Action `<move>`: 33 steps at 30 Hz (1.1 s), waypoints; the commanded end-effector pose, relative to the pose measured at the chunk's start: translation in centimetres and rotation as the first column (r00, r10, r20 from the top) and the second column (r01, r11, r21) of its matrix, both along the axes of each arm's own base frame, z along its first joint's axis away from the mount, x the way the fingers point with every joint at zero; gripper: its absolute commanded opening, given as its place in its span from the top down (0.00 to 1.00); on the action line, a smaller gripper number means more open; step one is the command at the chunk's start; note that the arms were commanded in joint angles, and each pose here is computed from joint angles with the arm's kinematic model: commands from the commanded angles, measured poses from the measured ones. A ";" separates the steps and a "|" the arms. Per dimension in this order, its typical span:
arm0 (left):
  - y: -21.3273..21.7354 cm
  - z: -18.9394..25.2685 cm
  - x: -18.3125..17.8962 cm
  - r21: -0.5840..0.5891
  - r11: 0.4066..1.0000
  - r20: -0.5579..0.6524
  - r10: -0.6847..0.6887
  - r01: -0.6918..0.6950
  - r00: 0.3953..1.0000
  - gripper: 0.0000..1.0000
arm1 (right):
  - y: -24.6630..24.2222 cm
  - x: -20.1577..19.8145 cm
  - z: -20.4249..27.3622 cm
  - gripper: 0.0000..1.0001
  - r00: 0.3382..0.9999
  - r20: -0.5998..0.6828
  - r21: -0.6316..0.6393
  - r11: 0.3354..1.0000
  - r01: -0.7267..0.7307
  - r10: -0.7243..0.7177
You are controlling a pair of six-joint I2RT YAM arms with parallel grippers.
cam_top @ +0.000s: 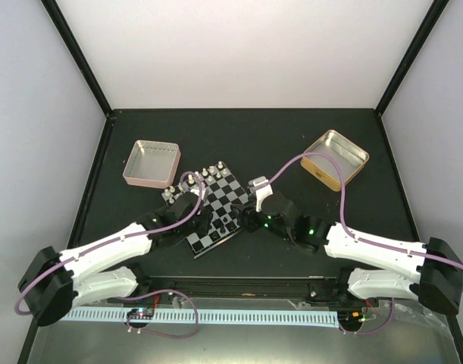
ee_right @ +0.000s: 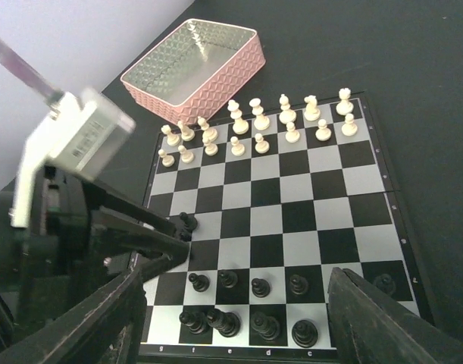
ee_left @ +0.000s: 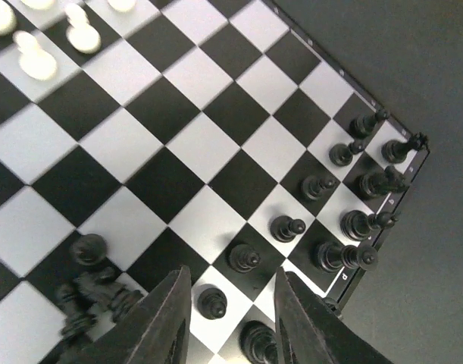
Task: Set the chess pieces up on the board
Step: Place the chess piece on the chessboard, then pick up the chess piece from the chessboard.
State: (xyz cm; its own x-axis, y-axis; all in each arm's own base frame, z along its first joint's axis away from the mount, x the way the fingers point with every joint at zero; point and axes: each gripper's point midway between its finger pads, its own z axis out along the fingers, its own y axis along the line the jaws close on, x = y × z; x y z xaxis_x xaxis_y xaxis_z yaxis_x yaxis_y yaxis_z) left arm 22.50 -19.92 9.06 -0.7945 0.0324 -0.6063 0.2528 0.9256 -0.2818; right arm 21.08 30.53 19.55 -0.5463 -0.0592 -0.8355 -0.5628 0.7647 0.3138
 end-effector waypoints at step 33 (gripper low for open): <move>15.9 16.9 -4.9 -0.227 0.905 0.375 0.422 -0.359 0.826 0.17 | 14.8 4.8 -14.0 0.57 0.947 -0.309 -0.408 0.887 -0.215 0.088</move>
